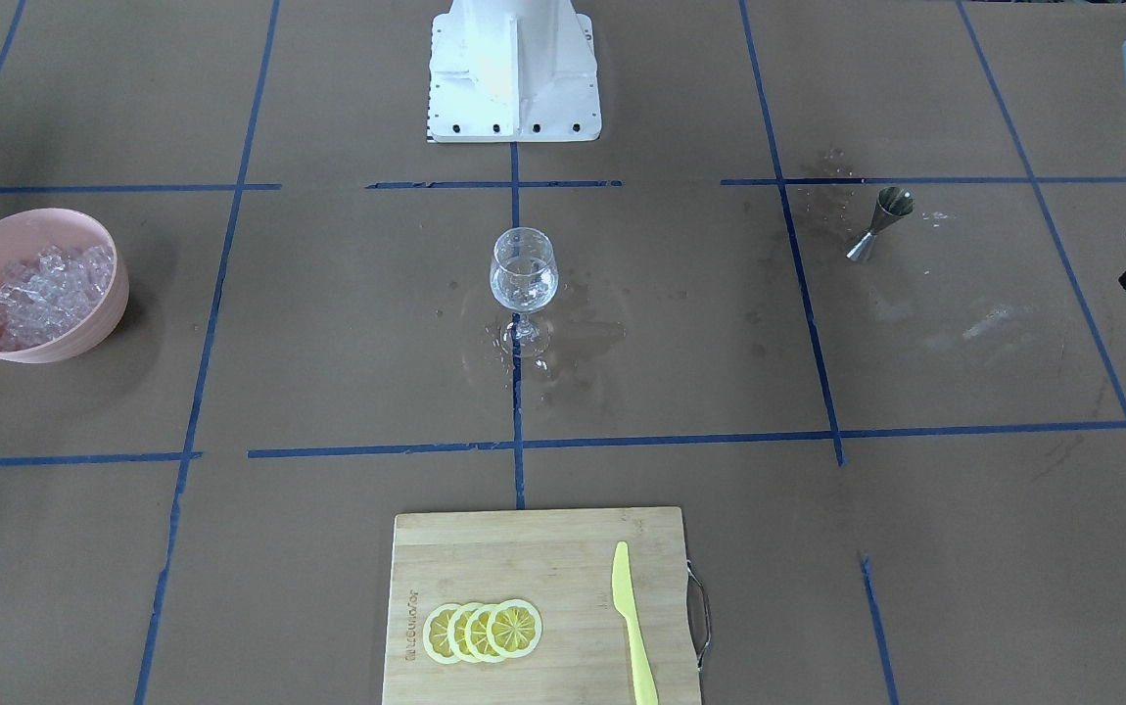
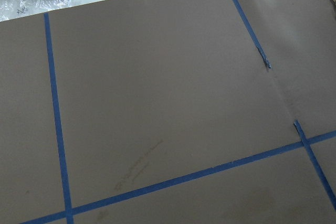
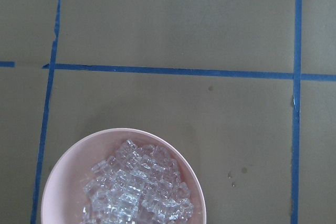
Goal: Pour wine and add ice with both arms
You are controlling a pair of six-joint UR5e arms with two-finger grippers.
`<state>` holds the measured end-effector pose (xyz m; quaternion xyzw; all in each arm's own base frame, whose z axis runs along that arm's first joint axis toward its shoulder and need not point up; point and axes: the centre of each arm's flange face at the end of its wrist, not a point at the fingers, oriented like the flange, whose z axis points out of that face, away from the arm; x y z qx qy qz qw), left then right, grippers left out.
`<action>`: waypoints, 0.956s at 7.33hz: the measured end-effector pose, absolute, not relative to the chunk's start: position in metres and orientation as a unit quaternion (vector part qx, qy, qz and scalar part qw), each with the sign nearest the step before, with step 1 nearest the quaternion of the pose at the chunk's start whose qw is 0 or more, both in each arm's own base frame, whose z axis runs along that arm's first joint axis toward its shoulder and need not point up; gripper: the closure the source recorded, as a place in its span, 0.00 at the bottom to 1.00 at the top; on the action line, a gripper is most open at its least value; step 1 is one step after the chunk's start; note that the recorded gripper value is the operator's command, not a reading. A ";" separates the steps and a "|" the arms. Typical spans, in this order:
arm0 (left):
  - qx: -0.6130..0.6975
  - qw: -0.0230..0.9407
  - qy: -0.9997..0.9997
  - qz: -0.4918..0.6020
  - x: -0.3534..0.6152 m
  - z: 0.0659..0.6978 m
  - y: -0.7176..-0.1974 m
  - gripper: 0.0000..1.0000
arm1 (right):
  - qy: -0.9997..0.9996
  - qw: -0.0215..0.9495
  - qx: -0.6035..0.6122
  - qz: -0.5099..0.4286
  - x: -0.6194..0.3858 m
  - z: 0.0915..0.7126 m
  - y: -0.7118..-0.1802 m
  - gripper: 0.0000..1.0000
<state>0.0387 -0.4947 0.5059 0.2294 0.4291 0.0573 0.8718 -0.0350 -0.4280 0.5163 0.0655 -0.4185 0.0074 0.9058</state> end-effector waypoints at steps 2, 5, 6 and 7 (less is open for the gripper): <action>0.215 0.869 0.440 0.063 0.042 0.512 -0.485 0.00 | -0.412 0.909 0.068 0.020 -0.084 0.516 -0.425 0.00; 0.214 0.869 0.443 0.064 0.043 0.511 -0.481 0.00 | -0.403 0.913 0.058 0.031 -0.139 0.520 -0.417 0.00; 0.214 0.868 0.443 0.064 0.044 0.511 -0.481 0.00 | -0.399 0.915 0.054 0.028 -0.151 0.523 -0.414 0.00; 0.214 0.868 0.443 0.064 0.044 0.510 -0.482 0.00 | -0.394 0.917 0.048 0.025 -0.163 0.527 -0.411 0.00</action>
